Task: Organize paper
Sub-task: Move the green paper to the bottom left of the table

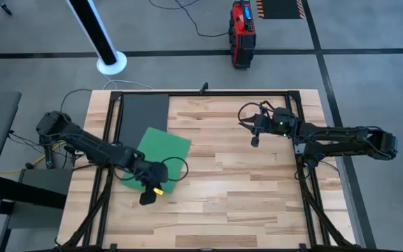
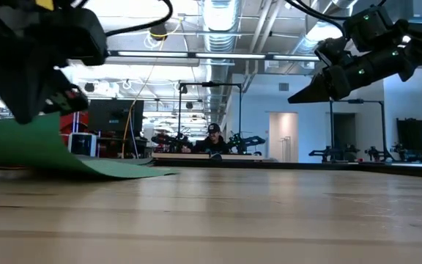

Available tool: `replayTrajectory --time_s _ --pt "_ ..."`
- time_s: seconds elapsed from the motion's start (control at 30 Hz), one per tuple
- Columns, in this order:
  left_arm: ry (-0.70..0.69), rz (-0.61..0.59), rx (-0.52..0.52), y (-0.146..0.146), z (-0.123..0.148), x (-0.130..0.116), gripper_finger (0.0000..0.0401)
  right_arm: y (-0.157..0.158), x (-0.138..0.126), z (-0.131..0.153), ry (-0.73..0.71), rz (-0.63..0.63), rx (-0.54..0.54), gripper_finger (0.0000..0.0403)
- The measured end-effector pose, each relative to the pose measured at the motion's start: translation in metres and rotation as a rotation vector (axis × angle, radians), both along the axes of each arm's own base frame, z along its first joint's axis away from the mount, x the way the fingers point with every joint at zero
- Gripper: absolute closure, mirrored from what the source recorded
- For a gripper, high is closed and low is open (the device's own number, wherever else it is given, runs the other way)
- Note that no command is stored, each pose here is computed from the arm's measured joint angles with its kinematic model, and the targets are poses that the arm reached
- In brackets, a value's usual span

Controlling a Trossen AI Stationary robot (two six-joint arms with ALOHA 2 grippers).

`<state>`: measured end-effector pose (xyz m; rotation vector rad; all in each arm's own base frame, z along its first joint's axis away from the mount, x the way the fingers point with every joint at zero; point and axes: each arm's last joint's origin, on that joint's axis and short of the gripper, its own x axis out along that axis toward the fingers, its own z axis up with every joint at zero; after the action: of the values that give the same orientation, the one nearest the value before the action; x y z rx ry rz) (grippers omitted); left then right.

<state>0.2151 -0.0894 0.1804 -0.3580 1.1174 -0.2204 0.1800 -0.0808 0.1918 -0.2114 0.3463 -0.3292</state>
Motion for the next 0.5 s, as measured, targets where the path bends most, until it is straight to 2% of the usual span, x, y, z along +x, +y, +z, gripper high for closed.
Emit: replayTrajectory --time_s 0.23,0.5 --pt "-0.057 0.112 -0.068 -0.032 0.005 -0.006 0.0401 0.005 0.002 -0.001 0.005 0.027 0.003 0.0344" --pt "-0.105 0.242 -0.088 -0.055 0.008 -0.018 0.0401 0.01 0.004 -0.001 0.004 0.057 0.004 0.0344"
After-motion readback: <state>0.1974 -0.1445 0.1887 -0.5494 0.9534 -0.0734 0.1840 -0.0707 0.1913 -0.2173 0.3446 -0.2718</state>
